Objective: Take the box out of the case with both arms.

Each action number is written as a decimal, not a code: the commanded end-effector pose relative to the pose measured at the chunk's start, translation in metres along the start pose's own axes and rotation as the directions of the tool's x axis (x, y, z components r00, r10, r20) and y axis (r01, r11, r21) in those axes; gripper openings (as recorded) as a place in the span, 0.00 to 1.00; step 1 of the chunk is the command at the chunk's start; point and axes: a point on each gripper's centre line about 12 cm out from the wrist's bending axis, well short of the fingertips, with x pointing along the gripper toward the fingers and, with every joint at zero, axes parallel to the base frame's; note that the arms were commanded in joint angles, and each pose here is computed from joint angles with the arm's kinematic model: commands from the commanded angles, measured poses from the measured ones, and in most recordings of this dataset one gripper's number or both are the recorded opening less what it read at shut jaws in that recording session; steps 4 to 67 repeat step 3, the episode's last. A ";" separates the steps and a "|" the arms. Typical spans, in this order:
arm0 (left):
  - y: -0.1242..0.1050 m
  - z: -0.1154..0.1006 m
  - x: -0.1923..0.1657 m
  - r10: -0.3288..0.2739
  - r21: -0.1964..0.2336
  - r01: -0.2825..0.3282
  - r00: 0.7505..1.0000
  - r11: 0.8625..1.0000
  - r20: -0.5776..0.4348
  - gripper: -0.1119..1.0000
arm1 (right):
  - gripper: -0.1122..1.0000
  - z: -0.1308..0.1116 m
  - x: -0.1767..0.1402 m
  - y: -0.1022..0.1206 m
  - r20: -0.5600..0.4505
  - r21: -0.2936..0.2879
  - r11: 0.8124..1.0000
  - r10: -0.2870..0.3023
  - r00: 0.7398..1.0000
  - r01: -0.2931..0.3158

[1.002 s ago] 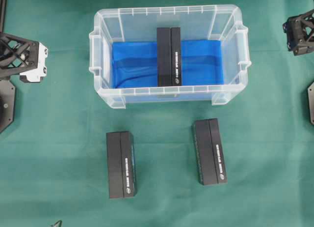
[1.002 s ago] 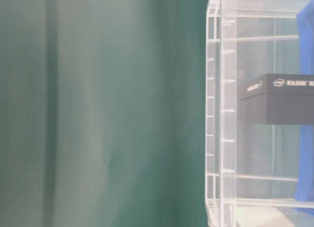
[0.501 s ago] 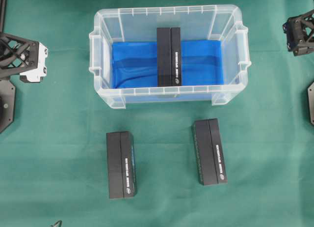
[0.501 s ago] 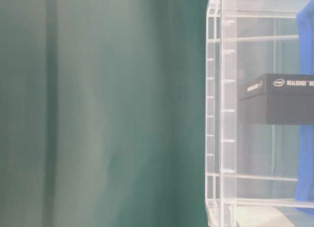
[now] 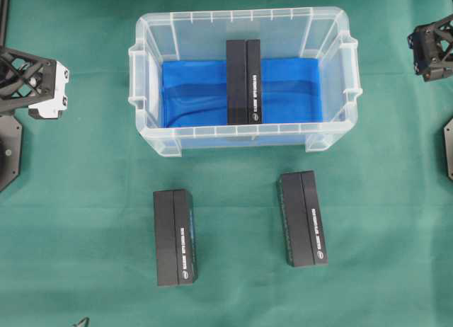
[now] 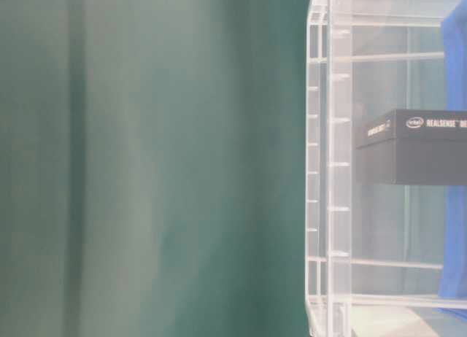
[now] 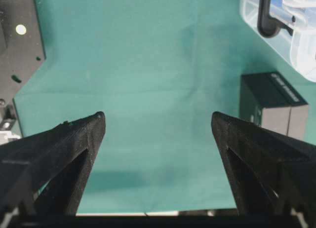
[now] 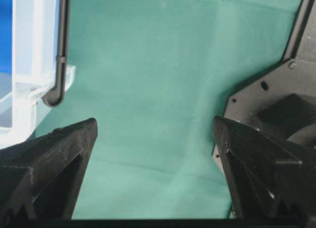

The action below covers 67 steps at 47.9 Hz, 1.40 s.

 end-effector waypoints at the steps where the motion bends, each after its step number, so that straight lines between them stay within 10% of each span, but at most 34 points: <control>1: 0.000 0.002 -0.005 -0.018 -0.004 0.018 1.000 1.000 0.005 0.89 | 0.93 0.002 -0.004 0.001 0.005 0.007 1.000 0.017 1.000 -0.017; 67: 0.000 0.002 -0.005 -0.018 -0.004 0.018 1.000 1.000 0.005 0.89 | 0.93 0.002 -0.004 0.001 0.005 0.007 1.000 0.017 1.000 -0.017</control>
